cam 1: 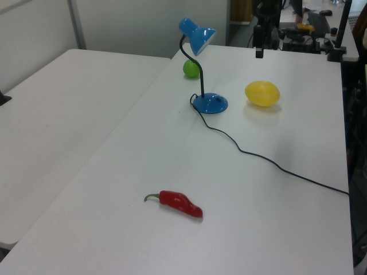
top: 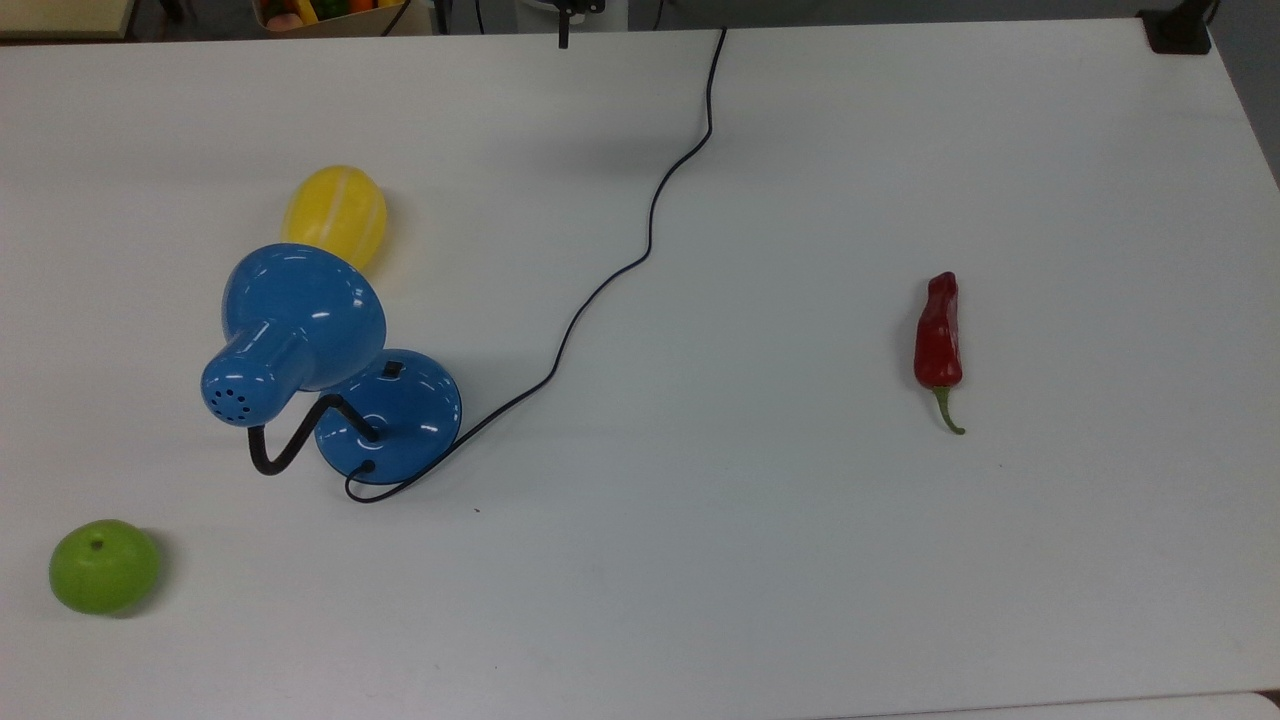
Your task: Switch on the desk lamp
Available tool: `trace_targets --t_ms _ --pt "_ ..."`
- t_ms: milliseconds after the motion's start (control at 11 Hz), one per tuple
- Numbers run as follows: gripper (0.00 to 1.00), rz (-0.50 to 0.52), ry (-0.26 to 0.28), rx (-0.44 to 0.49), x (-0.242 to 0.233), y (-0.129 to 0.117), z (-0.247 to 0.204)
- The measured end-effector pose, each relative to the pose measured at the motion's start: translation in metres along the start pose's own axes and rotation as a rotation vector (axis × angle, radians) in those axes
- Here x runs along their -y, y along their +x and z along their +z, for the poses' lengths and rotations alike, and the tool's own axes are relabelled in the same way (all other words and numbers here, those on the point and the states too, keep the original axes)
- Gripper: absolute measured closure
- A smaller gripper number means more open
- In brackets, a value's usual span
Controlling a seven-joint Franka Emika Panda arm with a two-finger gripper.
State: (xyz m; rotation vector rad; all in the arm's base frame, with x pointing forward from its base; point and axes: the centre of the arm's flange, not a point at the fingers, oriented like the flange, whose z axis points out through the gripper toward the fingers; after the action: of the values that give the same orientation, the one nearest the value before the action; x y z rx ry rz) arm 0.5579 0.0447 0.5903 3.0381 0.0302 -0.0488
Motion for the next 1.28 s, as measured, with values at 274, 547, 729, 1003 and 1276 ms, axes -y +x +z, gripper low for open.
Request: trace_targets --t_ms 274,547,729,1003,1276 --pt "0.00 0.011 0.000 0.000 -0.0058 0.0002 0.0000" --pt "0.00 0.014 0.000 0.000 -0.0074 0.0002 0.0002" --pt "0.00 0.014 0.000 0.000 -0.0074 0.0002 0.0002" --pt "0.00 -0.023 0.000 0.000 -0.0051 0.0002 0.0002" --pt "0.00 -0.031 0.000 0.000 -0.0047 0.0002 0.0002"
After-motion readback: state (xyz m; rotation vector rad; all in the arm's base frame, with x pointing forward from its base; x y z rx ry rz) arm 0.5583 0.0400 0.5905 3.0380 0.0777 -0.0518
